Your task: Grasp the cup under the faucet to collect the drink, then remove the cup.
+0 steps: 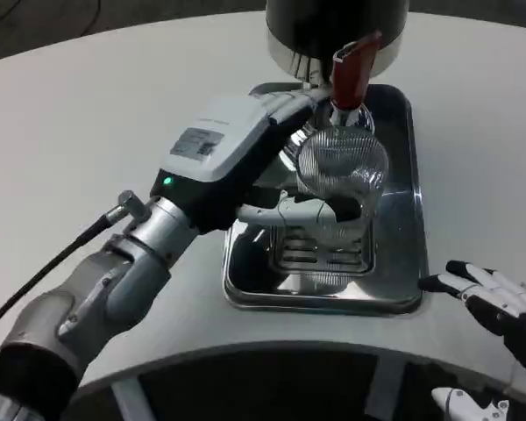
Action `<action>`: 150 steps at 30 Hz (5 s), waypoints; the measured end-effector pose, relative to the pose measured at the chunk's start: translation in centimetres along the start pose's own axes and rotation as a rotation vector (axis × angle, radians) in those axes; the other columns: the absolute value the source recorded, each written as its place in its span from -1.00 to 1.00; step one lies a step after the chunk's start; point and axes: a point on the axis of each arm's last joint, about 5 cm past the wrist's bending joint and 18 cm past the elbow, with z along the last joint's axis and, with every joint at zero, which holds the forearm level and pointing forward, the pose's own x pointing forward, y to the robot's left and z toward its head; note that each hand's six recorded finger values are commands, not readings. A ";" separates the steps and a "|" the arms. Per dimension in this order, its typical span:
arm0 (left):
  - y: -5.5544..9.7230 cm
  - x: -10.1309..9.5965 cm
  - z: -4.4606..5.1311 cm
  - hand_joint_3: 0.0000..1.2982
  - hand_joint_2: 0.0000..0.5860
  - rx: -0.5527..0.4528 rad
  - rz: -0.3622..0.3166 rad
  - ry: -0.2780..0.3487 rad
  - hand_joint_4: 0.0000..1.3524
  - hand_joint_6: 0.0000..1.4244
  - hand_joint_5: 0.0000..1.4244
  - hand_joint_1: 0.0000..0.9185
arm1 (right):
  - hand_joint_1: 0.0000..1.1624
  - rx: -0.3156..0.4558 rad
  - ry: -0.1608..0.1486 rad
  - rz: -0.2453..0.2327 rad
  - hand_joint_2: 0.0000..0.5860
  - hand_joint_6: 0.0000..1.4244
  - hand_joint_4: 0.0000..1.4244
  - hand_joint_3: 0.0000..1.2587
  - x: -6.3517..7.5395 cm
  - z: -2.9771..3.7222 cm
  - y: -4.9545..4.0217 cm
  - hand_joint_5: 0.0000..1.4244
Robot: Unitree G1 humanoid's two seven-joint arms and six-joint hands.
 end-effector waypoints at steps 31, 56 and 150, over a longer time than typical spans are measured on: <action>6.4 -5.3 1.46 -0.65 -0.61 -0.342 0.275 -0.063 -0.64 -0.54 -0.50 -1.00 | -0.16 0.020 -0.034 -0.025 0.43 -1.00 -0.93 -0.75 1.3 0.01 0.07 -0.96; 10.6 -1.6 2.14 -0.73 -0.64 -0.751 -0.088 -0.106 -0.80 -0.66 -0.62 -1.00 | -0.16 0.028 -0.017 -0.024 0.43 -1.00 -0.93 -0.75 1.2 -0.20 0.32 -0.96; 8.3 4.4 3.08 -0.67 -0.72 -0.482 -0.318 -0.274 -0.90 -0.90 -0.83 -1.00 | 0.10 0.364 -0.017 -0.223 -0.18 -1.00 -1.00 -1.00 3.2 -2.93 1.43 -0.88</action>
